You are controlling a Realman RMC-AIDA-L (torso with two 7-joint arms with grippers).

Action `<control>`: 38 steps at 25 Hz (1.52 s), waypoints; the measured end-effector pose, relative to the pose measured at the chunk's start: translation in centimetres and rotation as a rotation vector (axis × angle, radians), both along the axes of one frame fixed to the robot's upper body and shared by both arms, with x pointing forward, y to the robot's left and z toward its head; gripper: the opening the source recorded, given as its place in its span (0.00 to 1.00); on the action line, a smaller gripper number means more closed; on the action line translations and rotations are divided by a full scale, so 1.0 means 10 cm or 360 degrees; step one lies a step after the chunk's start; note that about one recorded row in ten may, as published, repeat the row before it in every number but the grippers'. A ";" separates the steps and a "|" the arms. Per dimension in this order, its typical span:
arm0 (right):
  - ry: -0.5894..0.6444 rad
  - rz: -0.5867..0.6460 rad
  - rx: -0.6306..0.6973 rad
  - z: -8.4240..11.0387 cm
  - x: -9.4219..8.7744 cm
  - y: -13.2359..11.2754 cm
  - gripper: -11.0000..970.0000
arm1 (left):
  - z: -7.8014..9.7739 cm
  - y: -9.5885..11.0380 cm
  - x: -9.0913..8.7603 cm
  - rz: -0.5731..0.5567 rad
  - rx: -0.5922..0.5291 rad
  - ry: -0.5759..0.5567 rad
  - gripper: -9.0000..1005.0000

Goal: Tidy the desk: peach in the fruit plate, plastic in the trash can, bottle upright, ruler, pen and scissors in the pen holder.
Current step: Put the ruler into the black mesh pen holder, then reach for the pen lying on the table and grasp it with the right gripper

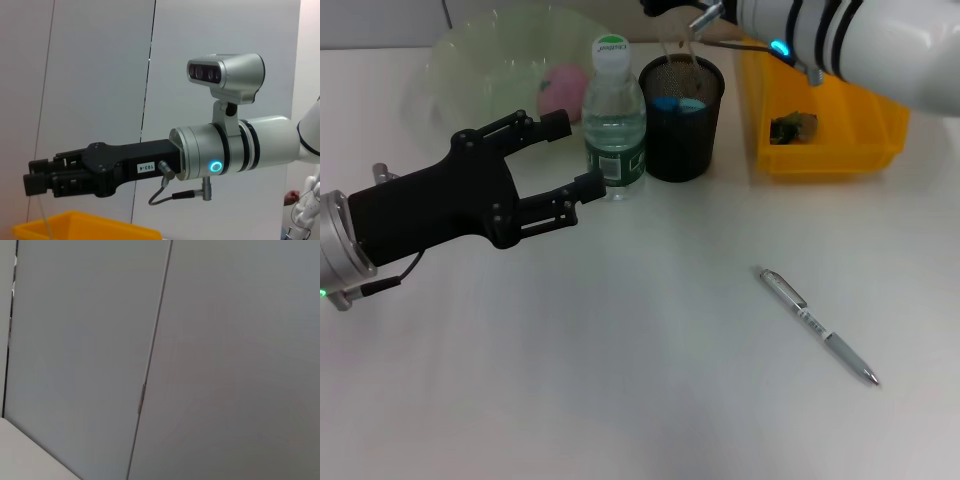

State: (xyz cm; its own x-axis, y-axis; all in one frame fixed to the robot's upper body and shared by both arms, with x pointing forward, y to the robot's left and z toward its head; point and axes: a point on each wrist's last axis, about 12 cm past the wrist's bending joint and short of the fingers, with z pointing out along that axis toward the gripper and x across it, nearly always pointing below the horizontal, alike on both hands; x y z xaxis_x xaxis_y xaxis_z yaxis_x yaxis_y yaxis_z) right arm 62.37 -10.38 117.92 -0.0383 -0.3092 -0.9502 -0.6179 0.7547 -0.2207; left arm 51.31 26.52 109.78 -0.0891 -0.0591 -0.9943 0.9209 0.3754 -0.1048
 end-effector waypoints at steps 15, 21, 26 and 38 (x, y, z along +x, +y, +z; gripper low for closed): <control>0.0002 0.0019 -0.0009 -0.03 -0.04 0.03 0.49 | -0.01 0.01 -0.02 0.0008 0.0001 0.0007 0.80; -0.0001 0.0017 -0.0003 -0.02 -0.05 0.02 0.58 | -0.01 0.02 -0.02 0.0008 0.0001 0.0006 0.80; 0.0012 0.0047 0.0013 0.01 -0.11 0.01 0.58 | -0.02 0.01 -0.02 0.0009 0.0000 0.0008 0.80; 0.0259 0.0242 -0.0033 0.24 -0.32 -0.26 0.58 | -0.02 0.01 -0.03 0.0010 -0.0002 0.0012 0.80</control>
State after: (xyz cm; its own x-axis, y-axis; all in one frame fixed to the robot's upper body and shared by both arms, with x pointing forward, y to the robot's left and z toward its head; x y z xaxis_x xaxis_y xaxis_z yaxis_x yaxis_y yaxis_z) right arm 59.15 -13.02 120.32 -0.1422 -0.3428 -0.9286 -0.7530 0.6463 -0.1233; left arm 51.04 26.65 109.53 -0.0964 -0.0611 -0.9935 0.9177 0.3811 -0.1125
